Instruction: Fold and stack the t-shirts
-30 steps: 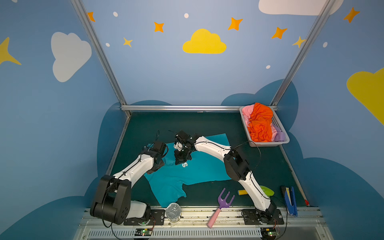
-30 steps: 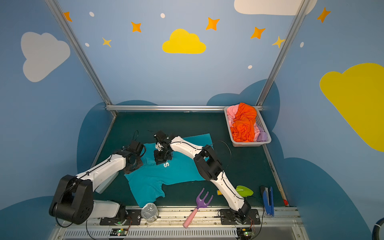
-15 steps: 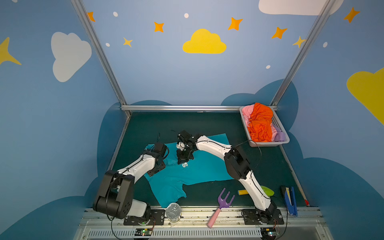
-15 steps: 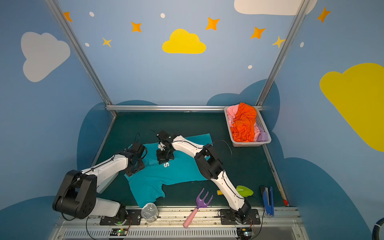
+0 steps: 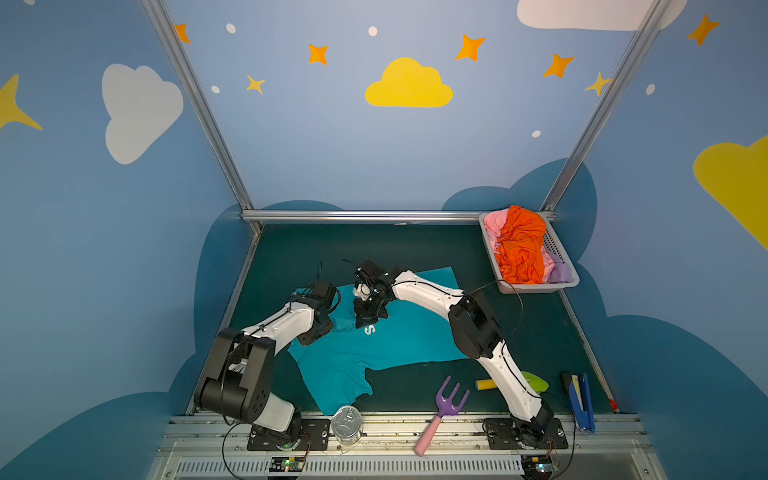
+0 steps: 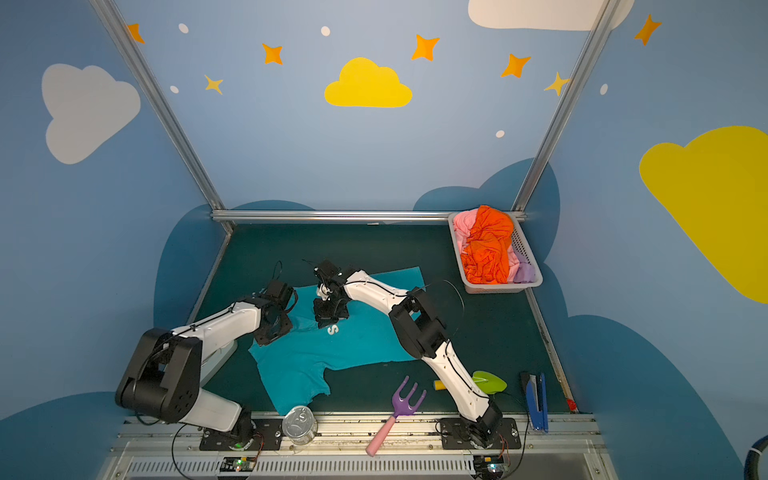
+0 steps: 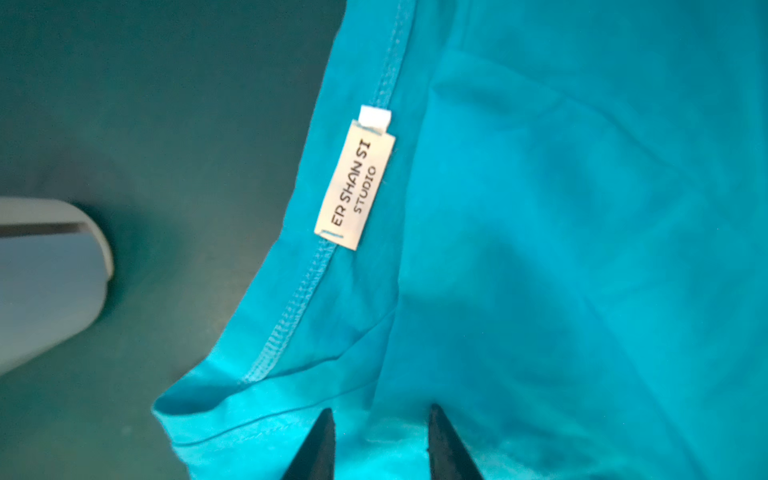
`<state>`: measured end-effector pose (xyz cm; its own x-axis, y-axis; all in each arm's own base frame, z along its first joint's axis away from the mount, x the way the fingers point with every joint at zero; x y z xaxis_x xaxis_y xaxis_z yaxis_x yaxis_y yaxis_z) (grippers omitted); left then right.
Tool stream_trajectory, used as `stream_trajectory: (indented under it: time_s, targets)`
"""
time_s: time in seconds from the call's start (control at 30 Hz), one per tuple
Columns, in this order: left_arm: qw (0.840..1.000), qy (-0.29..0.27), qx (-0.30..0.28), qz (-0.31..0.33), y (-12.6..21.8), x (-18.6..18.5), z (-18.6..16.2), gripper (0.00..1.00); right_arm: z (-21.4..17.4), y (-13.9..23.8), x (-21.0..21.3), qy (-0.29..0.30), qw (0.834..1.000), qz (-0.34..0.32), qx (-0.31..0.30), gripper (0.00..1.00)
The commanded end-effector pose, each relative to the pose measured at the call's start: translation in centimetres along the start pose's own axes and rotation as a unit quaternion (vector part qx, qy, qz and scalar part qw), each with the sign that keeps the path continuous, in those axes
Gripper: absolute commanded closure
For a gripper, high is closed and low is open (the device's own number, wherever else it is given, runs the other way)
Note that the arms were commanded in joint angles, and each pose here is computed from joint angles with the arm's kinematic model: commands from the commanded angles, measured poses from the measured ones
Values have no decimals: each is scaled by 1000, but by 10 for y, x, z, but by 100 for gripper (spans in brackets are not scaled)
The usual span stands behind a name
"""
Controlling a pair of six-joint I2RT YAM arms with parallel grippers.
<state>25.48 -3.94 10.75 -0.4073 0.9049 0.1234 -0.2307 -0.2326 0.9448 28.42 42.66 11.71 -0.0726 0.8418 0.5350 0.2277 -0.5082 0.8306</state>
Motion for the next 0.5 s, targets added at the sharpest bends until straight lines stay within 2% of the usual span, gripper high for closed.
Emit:
stream_trajectory:
  time_s: [0.0, 0.23, 0.33, 0.47]
  targets:
    - [1000, -1, 5, 10, -5, -3, 3, 70, 0, -3, -10, -7, 1000, -12, 12, 100]
    - [1000, 2, -1, 14, 3, -2, 8, 92, 1, -2, -15, -12, 1000, -15, 12, 100]
    - [1000, 6, -14, 19, 16, 5, 9, 96, 1, -2, -16, -13, 1000, -17, 11, 100]
    - [999, 15, -23, 30, 28, 17, 5, 96, 0, -3, -16, -14, 1000, -17, 11, 100]
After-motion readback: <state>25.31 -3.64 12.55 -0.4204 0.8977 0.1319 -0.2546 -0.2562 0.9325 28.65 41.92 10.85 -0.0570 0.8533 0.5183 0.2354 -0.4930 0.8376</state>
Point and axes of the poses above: each gripper's point midway between its finger pads, its own y axis back along the fingers, its own x axis along the line the jaws close on, z = x × y, the point moved 9 cm from there along y, back along the fingers, and after that the axes turned 15 degrees about -y, right-handed, at the moved point
